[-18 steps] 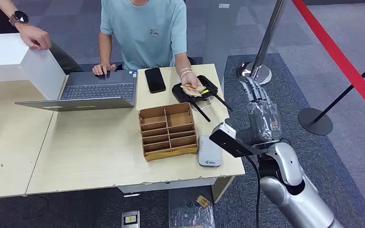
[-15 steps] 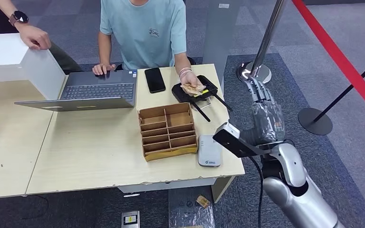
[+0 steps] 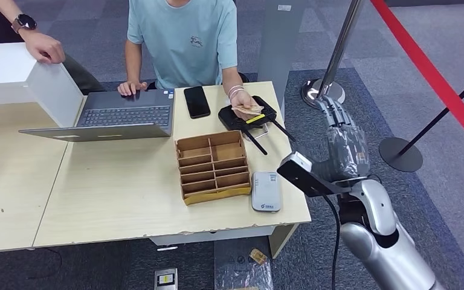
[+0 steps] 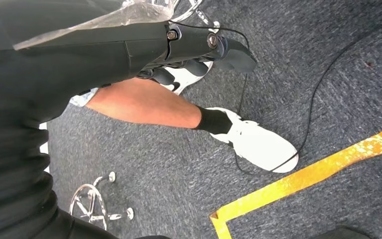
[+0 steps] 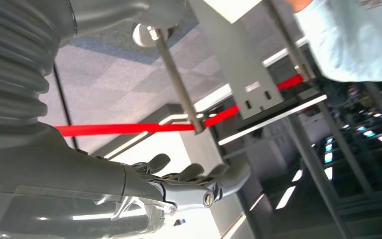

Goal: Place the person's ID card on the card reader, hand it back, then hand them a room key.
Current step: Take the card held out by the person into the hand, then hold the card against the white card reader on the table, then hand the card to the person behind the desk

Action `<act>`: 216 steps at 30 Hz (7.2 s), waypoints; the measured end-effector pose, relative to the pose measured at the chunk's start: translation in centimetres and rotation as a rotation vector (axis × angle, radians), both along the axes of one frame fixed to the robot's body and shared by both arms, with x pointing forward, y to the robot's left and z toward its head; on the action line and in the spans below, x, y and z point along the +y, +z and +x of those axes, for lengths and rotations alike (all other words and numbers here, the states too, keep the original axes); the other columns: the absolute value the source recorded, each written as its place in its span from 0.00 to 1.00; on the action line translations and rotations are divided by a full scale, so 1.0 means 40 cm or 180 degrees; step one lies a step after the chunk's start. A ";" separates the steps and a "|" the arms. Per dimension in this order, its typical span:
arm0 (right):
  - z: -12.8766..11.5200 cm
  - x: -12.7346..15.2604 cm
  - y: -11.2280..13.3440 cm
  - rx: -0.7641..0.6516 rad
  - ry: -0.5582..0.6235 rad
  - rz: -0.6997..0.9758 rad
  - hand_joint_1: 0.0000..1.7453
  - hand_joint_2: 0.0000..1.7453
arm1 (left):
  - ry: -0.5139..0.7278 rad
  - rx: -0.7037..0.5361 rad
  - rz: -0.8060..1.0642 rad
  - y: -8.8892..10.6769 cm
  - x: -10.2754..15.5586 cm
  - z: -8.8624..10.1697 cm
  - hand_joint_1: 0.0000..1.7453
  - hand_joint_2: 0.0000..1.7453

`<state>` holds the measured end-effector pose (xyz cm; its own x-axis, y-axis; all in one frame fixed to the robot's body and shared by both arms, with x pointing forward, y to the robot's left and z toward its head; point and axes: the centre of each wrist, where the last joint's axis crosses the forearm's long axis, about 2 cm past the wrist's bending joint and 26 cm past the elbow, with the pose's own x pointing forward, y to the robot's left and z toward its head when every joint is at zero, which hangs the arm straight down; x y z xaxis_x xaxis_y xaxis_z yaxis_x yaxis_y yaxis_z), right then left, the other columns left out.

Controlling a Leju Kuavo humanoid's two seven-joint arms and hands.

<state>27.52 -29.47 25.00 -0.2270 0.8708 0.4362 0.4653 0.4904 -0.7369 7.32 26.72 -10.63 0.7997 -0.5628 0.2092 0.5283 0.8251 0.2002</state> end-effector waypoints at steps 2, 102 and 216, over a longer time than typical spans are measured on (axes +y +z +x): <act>0.014 0.010 0.012 0.0010 0.0084 0.0024 0.19 1.00 | -0.0024 -0.0008 0.0002 0.000 -0.001 0.001 0.00 1.00; 0.195 0.207 -0.197 0.0984 0.0521 0.0070 0.96 1.00 | -0.0143 0.0009 0.0059 0.000 0.012 0.003 0.00 1.00; 0.336 0.139 0.071 0.0720 0.0385 -0.0380 1.00 1.00 | -0.0398 -0.0027 0.0001 0.008 -0.008 0.043 0.00 1.00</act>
